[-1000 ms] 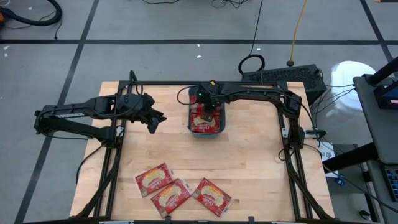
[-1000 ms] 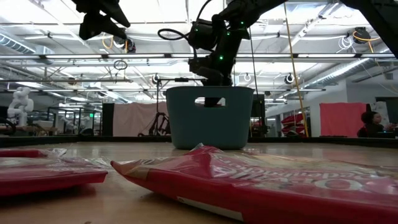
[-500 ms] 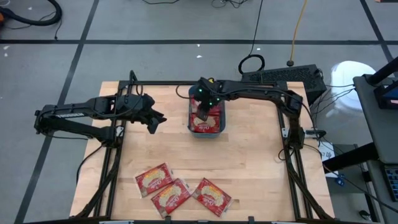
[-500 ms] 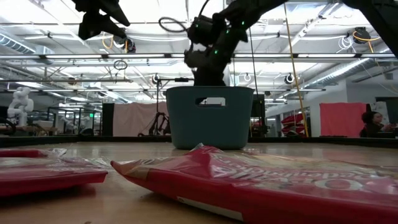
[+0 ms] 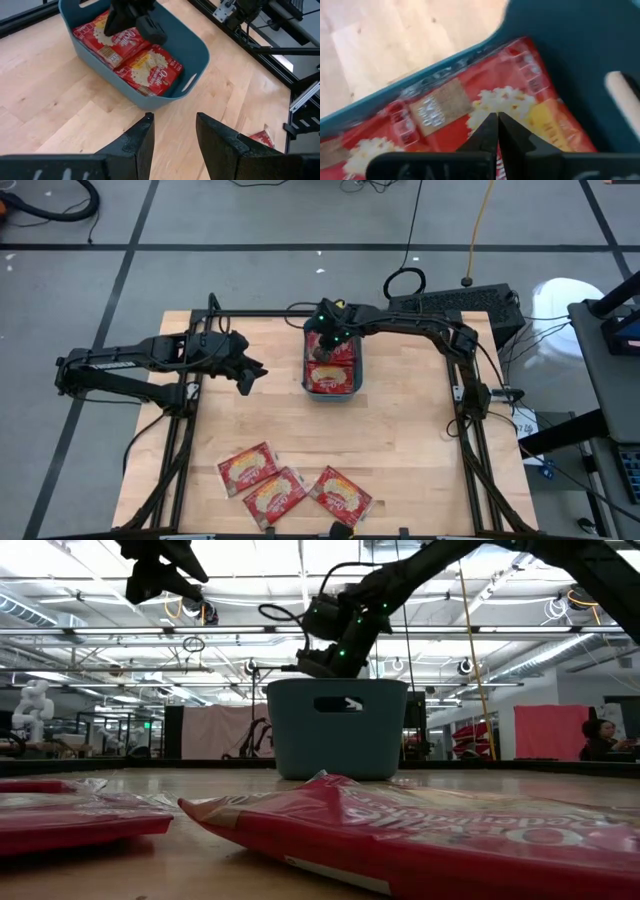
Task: Sort popcorn bags into baskets
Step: Put the red popcorn bag into the blue bin
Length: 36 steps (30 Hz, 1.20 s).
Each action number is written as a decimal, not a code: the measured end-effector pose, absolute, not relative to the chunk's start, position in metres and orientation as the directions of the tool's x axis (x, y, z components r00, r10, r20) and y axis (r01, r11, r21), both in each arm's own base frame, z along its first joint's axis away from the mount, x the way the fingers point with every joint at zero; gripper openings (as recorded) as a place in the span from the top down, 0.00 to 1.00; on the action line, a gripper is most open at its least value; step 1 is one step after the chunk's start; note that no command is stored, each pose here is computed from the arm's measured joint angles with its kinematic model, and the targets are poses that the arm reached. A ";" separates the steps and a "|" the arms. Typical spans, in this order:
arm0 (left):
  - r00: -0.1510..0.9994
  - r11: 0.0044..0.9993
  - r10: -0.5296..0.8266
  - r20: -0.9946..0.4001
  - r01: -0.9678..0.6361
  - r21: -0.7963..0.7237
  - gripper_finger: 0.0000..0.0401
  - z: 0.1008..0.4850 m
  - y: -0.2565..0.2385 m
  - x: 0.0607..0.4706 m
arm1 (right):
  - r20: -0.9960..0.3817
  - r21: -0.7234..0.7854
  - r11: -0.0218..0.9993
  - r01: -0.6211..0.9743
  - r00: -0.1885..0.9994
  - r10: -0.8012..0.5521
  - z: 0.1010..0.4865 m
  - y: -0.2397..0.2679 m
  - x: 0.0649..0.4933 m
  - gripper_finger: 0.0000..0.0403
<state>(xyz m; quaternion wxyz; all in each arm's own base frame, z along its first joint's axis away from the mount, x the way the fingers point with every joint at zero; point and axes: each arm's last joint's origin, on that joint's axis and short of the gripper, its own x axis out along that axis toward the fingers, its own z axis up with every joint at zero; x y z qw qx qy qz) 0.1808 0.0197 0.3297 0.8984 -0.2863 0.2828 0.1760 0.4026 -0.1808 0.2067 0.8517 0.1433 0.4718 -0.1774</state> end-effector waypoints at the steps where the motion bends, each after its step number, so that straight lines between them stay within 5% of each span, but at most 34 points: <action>1: 0.778 0.774 0.154 -0.609 -0.478 -0.415 0.63 0.330 0.020 0.181 | -0.852 0.080 0.891 0.447 0.495 -0.172 0.210 -0.182 0.401 0.99; 14: 0.723 0.754 0.166 -0.671 -0.532 -0.386 0.63 0.308 0.020 0.180 | -0.687 0.168 0.885 0.435 0.695 -0.212 0.336 -0.135 0.353 1.00; 22: 0.680 0.668 -0.065 -0.731 -0.514 -0.537 0.63 0.285 0.001 0.179 | -0.642 0.193 0.916 0.351 0.751 -0.153 0.368 -0.092 0.338 1.00; 28: 0.621 0.682 -0.241 -0.746 -0.439 -0.585 0.57 0.278 -0.032 0.178 | -0.716 0.177 0.933 0.313 0.692 -0.096 0.367 -0.070 0.328 1.00; 36: 0.423 0.705 -0.331 -0.844 -0.483 -0.519 0.33 0.254 -0.086 0.180 | -0.843 0.210 0.943 0.259 0.536 0.041 0.363 -0.021 0.308 1.00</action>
